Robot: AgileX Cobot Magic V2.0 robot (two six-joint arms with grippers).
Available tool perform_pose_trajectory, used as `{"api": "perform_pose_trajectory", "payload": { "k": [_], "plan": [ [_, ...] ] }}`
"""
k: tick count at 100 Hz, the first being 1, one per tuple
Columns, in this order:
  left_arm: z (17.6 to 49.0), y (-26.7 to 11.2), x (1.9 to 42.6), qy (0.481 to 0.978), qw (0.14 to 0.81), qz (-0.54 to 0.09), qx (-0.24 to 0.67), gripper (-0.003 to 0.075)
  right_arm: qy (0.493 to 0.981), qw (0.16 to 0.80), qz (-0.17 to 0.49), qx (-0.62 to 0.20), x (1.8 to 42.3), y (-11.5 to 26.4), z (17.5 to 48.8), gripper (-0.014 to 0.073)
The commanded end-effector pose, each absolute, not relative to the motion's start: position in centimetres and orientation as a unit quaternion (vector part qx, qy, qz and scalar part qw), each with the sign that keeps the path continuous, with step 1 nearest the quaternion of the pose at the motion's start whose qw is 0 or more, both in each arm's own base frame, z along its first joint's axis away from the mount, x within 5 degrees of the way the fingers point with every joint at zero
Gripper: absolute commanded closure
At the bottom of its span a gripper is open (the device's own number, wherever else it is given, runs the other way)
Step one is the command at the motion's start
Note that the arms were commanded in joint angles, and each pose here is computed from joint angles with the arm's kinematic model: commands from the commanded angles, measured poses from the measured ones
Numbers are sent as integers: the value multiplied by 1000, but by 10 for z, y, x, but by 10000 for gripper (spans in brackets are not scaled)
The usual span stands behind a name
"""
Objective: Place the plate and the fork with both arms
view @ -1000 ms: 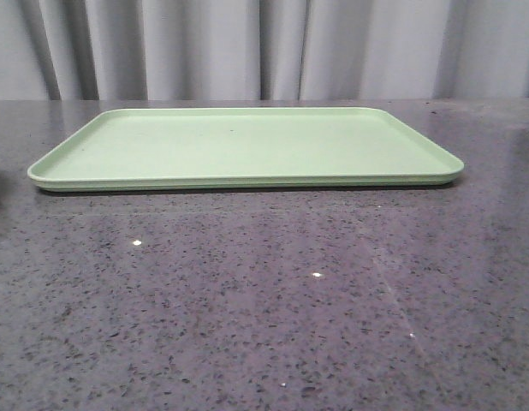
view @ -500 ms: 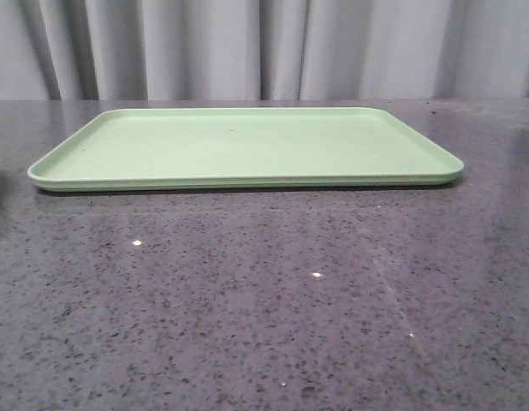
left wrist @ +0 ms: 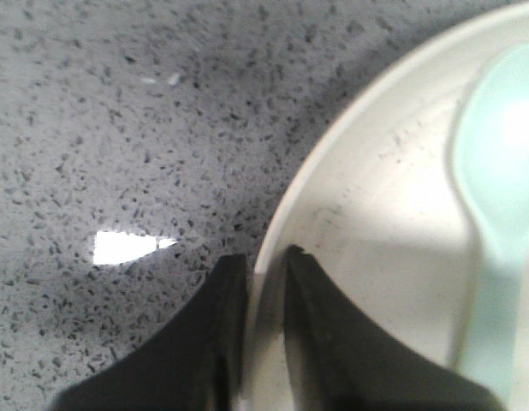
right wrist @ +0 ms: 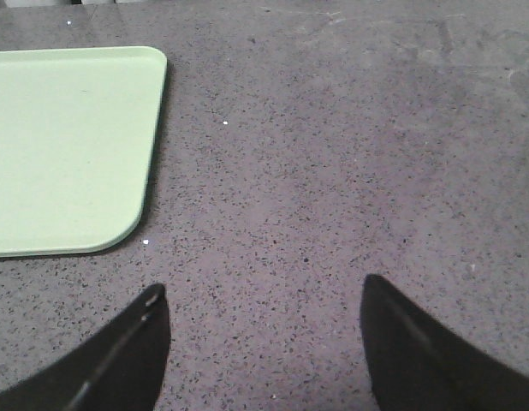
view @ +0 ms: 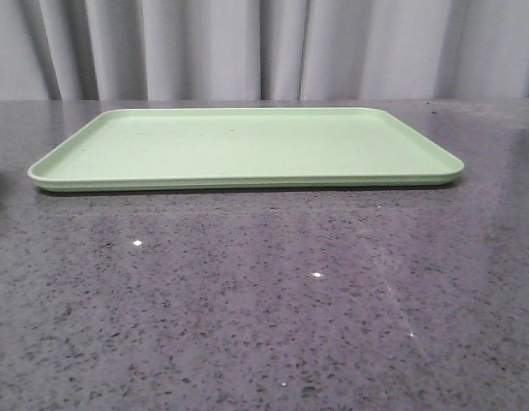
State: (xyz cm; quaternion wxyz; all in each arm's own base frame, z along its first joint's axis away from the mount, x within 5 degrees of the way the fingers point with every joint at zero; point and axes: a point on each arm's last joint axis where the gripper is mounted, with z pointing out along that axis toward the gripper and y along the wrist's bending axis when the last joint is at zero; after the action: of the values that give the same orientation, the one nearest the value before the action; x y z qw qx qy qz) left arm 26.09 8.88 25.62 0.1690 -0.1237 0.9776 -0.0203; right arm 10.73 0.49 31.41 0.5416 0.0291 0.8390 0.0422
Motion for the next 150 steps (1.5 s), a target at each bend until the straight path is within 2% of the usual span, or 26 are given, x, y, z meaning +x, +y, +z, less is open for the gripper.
{"api": "perform_pose_trajectory", "payload": {
  "k": [1, 34, 47, 67, 101, 126, 150],
  "plan": [
    [271, 89, 261, 972, 198, -17, -126, 741, 813, 580, 40, 25, 111, 5, 329, 107],
    [273, 88, 259, 967, 200, -50, -147, 741, 814, 580, 40, 25, 111, 5, 329, 107],
    [283, 97, 252, 955, 228, -76, -175, 741, 814, 580, 40, 25, 111, 5, 329, 107],
    [303, 105, 241, 923, 292, -157, -198, 741, 814, 579, 40, 25, 111, 5, 329, 107],
    [340, 93, 243, 900, 346, -204, -168, 741, 815, 577, 40, 25, 111, 5, 329, 107],
    [355, 55, 271, 896, 365, -225, -113, 741, 816, 576, 40, 25, 111, 4, 329, 107],
    [349, -6, 319, 900, 333, -275, -66, 741, 817, 575, 39, 25, 111, 4, 328, 107]
  ]
}}
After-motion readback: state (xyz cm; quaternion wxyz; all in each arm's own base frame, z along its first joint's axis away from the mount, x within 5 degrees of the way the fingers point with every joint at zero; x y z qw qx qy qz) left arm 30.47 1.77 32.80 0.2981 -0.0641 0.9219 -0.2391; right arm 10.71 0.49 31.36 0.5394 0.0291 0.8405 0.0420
